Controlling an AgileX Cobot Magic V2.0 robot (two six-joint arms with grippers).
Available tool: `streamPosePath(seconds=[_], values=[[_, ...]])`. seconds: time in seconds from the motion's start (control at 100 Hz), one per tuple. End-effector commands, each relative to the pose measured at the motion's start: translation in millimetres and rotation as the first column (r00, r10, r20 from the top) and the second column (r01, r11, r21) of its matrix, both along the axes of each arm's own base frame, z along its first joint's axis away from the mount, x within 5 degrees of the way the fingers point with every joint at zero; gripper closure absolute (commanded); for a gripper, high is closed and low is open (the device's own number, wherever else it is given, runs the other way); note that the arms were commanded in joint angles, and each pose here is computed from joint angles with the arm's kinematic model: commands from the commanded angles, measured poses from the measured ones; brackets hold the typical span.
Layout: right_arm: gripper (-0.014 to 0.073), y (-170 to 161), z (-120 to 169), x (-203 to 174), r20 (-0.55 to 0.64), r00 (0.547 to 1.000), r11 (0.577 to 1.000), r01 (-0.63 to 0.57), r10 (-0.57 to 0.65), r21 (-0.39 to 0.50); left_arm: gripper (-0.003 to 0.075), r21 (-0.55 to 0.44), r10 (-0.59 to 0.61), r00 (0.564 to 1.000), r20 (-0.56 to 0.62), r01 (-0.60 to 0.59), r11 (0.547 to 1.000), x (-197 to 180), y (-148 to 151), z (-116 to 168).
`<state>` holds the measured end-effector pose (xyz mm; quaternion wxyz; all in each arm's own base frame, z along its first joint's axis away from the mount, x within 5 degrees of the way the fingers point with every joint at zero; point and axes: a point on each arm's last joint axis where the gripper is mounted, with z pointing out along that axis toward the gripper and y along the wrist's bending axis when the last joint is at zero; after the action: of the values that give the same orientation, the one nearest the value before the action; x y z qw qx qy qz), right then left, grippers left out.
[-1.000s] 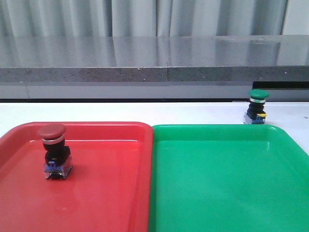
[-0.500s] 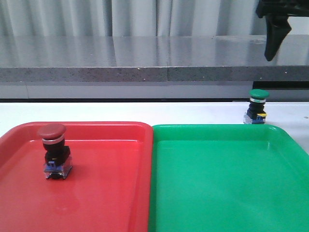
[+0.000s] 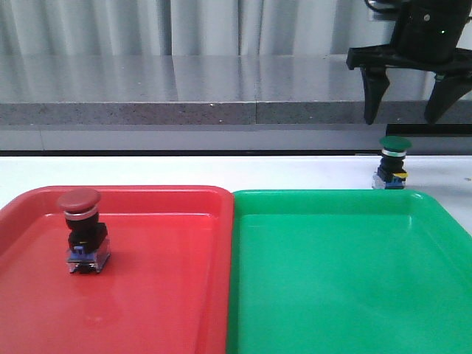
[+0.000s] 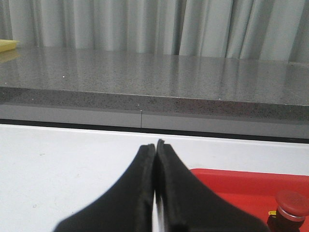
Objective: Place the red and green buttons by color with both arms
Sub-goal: 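Lower the right gripper over the green-capped button and close on it, then lift the green-capped button with the right gripper over the green tray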
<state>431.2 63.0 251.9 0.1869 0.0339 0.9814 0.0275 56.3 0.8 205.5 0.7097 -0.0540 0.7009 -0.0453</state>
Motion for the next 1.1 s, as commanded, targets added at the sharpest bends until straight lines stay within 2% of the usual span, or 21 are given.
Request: streamPosePath(seconds=[0.0, 0.24, 0.41, 0.46, 0.65, 0.72, 0.81, 1.09], values=[[0.0, 0, 23, 4, 0.085, 0.996, 1.0, -0.009, 0.008, 0.008, 0.0741, -0.007, 0.001, 0.995, 0.101, 0.0, 1.0, -3, 0, 6], [0.0, 1, -1, 13, 0.033, 0.999, 1.0, -0.008, 0.008, 0.001, 0.0741, -0.007, 0.001, 0.995, 0.101, 0.0, 1.0, -3, 0, 6], [0.0008, 1, -6, 14, 0.02, 1.0, 1.0, -0.008, 0.008, -0.001, 0.0741, -0.007, 0.001, 0.995, 0.101, 0.0, 1.0, -3, 0, 6], [0.0041, 1, -6, 14, 0.02, 1.0, 1.0, -0.008, 0.008, -0.001, 0.0741, -0.007, 0.001, 0.995, 0.101, 0.0, 1.0, -3, 0, 6], [0.0268, 1, -6, 14, 0.017, 1.0, 1.0, -0.008, 0.008, -0.002, 0.0741, -0.007, 0.001, 0.995, 0.101, 0.0, 1.0, -3, 0, 6], [0.0319, 1, -6, 14, 0.015, 1.0, 1.0, -0.008, 0.008, -0.002, 0.0741, -0.007, 0.001, 0.995, 0.101, 0.0, 1.0, -3, 0, 6], [0.0347, 1, -6, 14, 0.015, 1.0, 1.0, -0.008, 0.008, -0.002, 0.0741, -0.007, 0.001, 0.995, 0.101, 0.0, 1.0, -3, 0, 6], [0.0347, 1, -6, 12, 0.001, 1.0, 1.0, -0.008, 0.008, -0.005, 0.0741, -0.007, 0.001, 0.995, 0.101, 0.0, 1.0, -3, 0, 6]])
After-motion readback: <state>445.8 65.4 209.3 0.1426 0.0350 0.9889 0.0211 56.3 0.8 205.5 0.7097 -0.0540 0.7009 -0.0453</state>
